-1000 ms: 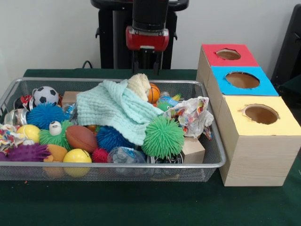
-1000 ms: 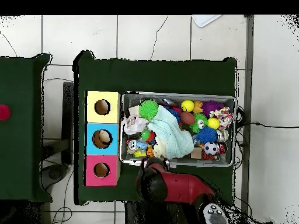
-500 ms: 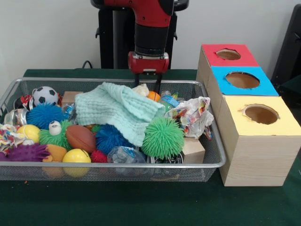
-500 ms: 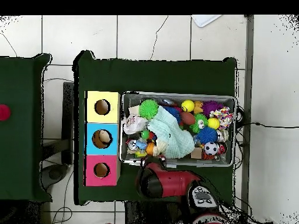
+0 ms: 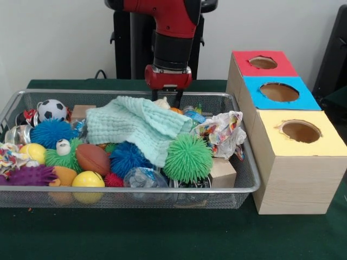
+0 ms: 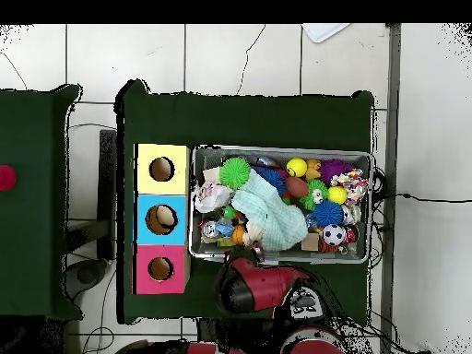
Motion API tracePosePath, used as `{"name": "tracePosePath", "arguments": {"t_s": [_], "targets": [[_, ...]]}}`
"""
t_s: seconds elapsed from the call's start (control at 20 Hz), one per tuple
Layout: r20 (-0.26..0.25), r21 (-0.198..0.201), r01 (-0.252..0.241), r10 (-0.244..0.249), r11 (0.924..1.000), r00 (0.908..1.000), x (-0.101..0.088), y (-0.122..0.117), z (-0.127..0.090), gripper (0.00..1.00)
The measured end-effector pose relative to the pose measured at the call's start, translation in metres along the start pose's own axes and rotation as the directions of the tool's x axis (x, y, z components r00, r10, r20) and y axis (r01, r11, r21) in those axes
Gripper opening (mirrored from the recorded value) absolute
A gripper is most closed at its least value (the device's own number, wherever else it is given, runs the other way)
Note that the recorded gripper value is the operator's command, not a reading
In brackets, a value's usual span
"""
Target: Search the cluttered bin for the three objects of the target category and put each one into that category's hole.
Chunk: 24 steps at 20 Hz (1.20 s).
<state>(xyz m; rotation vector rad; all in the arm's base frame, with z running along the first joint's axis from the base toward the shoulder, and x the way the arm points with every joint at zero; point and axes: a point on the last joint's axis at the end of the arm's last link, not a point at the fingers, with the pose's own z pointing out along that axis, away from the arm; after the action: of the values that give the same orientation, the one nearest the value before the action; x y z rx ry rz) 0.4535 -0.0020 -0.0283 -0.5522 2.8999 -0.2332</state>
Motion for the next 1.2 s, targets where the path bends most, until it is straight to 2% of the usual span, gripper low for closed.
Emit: {"name": "tracePosePath", "arguments": {"t_s": [0.25, 0.4, 0.6, 0.7, 0.85, 1.0, 1.2], "targets": [[0.014, 0.002, 0.05, -0.05, 0.9988, 0.9987, 0.002, -0.006, -0.001, 1.0], [0.018, -0.002, 0.058, -0.058, 0.9983, 0.9981, 0.006, -0.014, -0.003, 1.0], [-0.011, -0.023, 0.023, -0.023, 0.9995, 0.9997, 0.012, -0.034, -0.002, 1.0], [-0.048, -0.036, -0.021, 0.019, 0.9991, 0.9986, 0.017, -0.051, -0.004, 1.0], [-0.059, -0.039, -0.041, 0.038, 0.9984, 0.9975, 0.017, -0.059, -0.005, 1.0], [-0.054, -0.038, -0.05, 0.048, 0.998, 0.9974, 0.012, -0.067, -0.01, 1.0], [-0.022, -0.03, -0.034, 0.033, 0.999, 0.9992, 0.0, -0.07, -0.018, 1.0]]}}
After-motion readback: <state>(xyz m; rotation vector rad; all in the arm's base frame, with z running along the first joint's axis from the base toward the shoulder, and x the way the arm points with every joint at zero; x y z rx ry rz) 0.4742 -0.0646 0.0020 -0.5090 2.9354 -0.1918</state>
